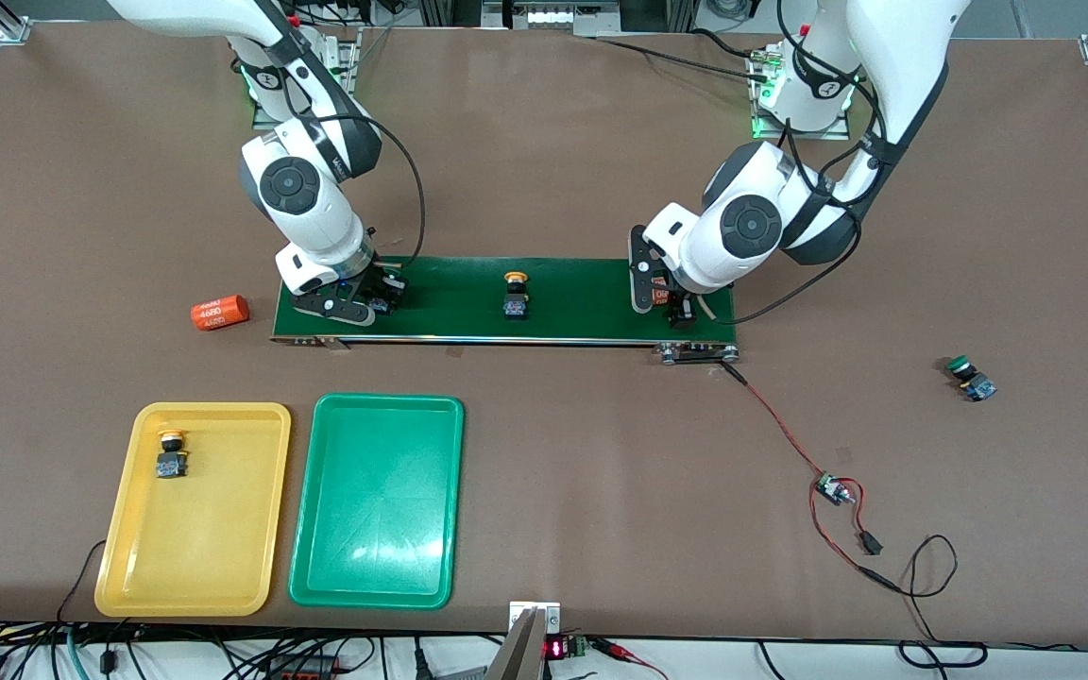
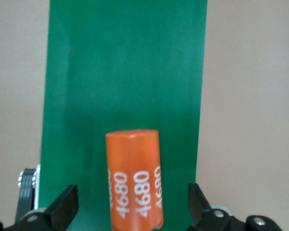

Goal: Sort buttons by color to trays
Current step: 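Lift the button with the right gripper while the left gripper sets the cylinder down, then release the button into the green tray while the left gripper grasps the green button, then grasp the orange button with the right gripper while the left gripper carries the green button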

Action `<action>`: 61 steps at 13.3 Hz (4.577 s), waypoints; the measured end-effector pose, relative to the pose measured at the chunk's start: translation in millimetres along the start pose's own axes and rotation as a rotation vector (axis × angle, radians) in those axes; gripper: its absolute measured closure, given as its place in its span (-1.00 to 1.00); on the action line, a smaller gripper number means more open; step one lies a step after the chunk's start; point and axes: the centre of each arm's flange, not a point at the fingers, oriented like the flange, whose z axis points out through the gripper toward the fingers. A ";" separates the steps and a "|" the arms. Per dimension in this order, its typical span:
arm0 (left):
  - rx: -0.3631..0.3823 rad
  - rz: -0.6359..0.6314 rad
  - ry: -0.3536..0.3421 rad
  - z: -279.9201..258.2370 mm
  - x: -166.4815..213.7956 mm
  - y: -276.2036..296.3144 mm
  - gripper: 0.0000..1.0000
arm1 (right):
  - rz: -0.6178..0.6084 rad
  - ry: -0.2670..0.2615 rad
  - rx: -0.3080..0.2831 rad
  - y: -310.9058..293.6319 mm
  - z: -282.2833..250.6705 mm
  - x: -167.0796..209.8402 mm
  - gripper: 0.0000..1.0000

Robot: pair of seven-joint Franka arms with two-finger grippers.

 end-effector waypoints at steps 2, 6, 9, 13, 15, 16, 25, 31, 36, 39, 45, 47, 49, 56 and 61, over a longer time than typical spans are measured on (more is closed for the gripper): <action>0.018 -0.055 0.010 -12.0 -26.8 -18.1 -1.00 | 0.004 0.014 -0.007 5.7 -11.5 18.1 0.19; 0.067 -0.196 0.006 -39.9 -154.7 -82.1 -1.00 | -0.042 0.035 -0.048 8.9 -78.6 79.3 0.19; 0.129 -0.277 -0.008 -67.1 -240.4 -115.5 -1.00 | -0.092 0.098 -0.018 8.7 -119.1 115.8 0.19; 0.168 -0.462 -0.028 -86.4 -341.8 -128.6 -1.00 | -0.167 0.081 0.000 16.1 -92.6 160.3 0.19; 0.171 -0.657 -0.026 -90.7 -390.6 -126.2 -1.00 | -0.199 0.065 0.015 7.5 -70.7 174.6 0.19; 0.167 -0.793 -0.020 -90.9 -405.2 -124.0 -1.00 | -0.212 0.062 0.026 -2.8 -61.4 178.4 0.19; 0.210 -1.595 -0.010 -58.5 -447.1 -128.1 -1.00 | -0.226 0.146 0.087 -29.6 30.8 214.3 0.19; 0.212 -1.684 0.002 -29.0 -474.0 -131.4 -1.00 | -0.239 0.198 0.113 -25.3 52.0 221.1 -0.07; 0.216 -1.712 0.009 -17.6 -485.3 -134.3 -1.00 | -0.254 0.201 0.116 -27.0 57.0 218.2 -0.75; 0.239 -1.737 0.030 -20.1 -504.6 -144.3 -1.00 | -0.264 0.140 0.069 -22.7 40.1 207.3 -1.00; 0.240 -1.742 0.031 -11.2 -511.3 -156.9 -0.98 | -0.252 0.030 -0.045 -3.7 -55.2 169.5 -1.00; 0.234 -1.739 0.026 -0.3 -512.0 -158.6 -0.97 | -0.223 -0.001 -0.039 5.0 -72.3 147.1 -1.00; 0.265 -1.730 0.049 2.2 -512.9 -163.1 -0.92 | -0.185 -0.020 -0.050 8.2 -76.8 122.0 -1.00; 0.282 -1.691 0.058 -2.8 -512.2 -167.1 0.19 | -0.099 0.002 -0.008 -13.0 -42.8 42.0 -1.00; 0.229 -1.634 -0.007 -19.7 -502.4 -164.8 0.19 | -0.097 0.011 0.014 -18.6 -32.8 27.8 -1.00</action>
